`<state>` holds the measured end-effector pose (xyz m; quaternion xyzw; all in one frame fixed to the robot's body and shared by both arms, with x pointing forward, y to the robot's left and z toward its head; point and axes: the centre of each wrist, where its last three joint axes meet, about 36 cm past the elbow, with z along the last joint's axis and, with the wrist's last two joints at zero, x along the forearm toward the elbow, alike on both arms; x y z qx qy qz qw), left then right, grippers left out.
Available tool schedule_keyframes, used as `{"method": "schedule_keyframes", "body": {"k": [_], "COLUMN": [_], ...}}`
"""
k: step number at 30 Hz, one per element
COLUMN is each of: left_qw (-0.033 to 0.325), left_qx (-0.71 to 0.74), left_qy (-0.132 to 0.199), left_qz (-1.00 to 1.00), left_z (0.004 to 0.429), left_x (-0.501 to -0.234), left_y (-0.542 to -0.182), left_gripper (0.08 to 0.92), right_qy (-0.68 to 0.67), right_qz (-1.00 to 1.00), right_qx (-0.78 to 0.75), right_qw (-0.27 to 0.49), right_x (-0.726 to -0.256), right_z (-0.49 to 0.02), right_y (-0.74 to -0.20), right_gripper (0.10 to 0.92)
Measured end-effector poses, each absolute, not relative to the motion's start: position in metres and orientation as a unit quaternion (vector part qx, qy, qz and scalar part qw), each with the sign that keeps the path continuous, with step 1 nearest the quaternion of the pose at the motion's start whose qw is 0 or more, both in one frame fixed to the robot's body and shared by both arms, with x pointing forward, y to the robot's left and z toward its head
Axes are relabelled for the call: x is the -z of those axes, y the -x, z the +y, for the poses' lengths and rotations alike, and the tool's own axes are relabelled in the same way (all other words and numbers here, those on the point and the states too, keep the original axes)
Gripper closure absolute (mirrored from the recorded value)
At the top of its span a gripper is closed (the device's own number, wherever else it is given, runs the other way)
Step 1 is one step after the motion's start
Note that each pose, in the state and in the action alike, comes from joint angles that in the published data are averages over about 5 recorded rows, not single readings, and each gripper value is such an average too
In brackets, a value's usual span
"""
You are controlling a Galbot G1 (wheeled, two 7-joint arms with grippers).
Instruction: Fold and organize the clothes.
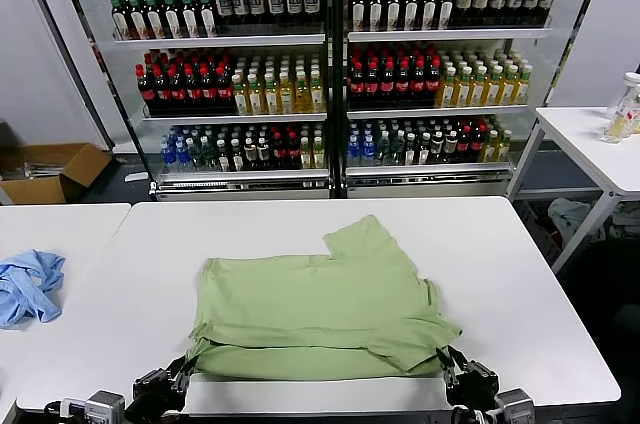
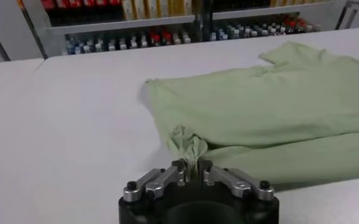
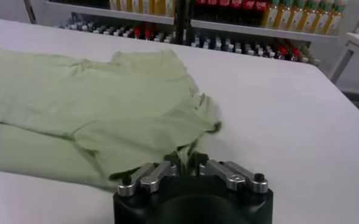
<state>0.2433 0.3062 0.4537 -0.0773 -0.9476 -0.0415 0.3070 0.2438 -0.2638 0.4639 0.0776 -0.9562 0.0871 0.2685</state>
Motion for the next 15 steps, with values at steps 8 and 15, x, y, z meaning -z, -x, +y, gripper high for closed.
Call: {"method": "schedule_keyframes", "body": {"k": [8,15], "left_qw": [0.259,0.226], "left_qx": [0.055,0.048], "left_qy": [0.070,0.074], "left_qz": [-0.962,-0.970], "left_z": [0.309,0.315], "left_x": [-0.483,-0.486], "left_y": [-0.249,-0.280], "left_gripper": [0.491,0.283], "right_qy": [-0.069,-0.069], "right_qz": [-0.969,-0.978], "right_qx": [-0.092,-0.080], "right_qw": [0.220,0.181], "right_x": [-0.492,-0.489], "right_z": [-0.267,-0.265], "right_y": [-0.262,-0.317], "right_gripper": [0.367,0.209]}}
